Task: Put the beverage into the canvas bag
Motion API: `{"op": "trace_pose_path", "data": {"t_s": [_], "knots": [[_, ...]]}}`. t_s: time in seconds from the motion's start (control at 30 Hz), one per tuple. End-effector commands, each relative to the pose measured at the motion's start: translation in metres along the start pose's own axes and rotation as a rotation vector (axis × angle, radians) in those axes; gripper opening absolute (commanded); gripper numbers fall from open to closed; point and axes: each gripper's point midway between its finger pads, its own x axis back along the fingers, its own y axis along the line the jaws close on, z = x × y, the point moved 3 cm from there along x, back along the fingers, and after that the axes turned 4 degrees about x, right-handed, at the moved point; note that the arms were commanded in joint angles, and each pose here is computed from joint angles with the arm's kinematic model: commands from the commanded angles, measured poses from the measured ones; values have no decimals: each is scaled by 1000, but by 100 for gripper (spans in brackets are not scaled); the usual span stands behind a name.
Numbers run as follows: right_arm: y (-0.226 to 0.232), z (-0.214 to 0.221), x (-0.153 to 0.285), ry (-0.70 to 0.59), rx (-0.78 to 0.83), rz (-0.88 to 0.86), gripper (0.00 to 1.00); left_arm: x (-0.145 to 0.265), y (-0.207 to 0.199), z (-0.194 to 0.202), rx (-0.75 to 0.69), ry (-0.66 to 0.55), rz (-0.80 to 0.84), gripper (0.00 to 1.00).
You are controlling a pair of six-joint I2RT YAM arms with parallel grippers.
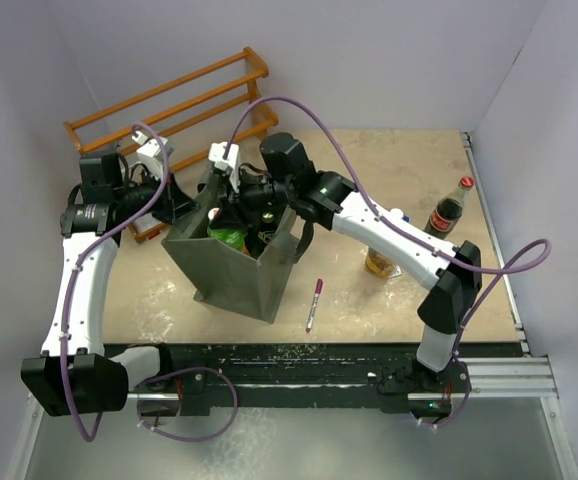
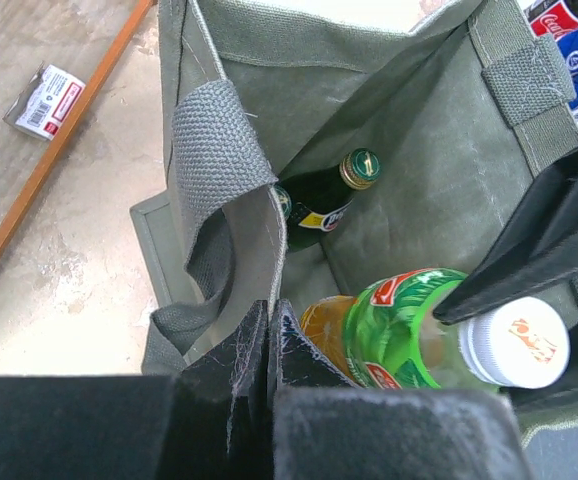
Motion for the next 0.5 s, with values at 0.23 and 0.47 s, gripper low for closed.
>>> {"op": "trace_pose_path", "data": {"t_s": [0.23, 0.47], "knots": [[-10, -19, -9, -126, 161, 46, 0, 0, -2, 3, -42, -6, 34, 0], [-25, 8, -20, -103, 190, 80, 0, 1, -2, 5, -68, -2, 37, 0]]}}
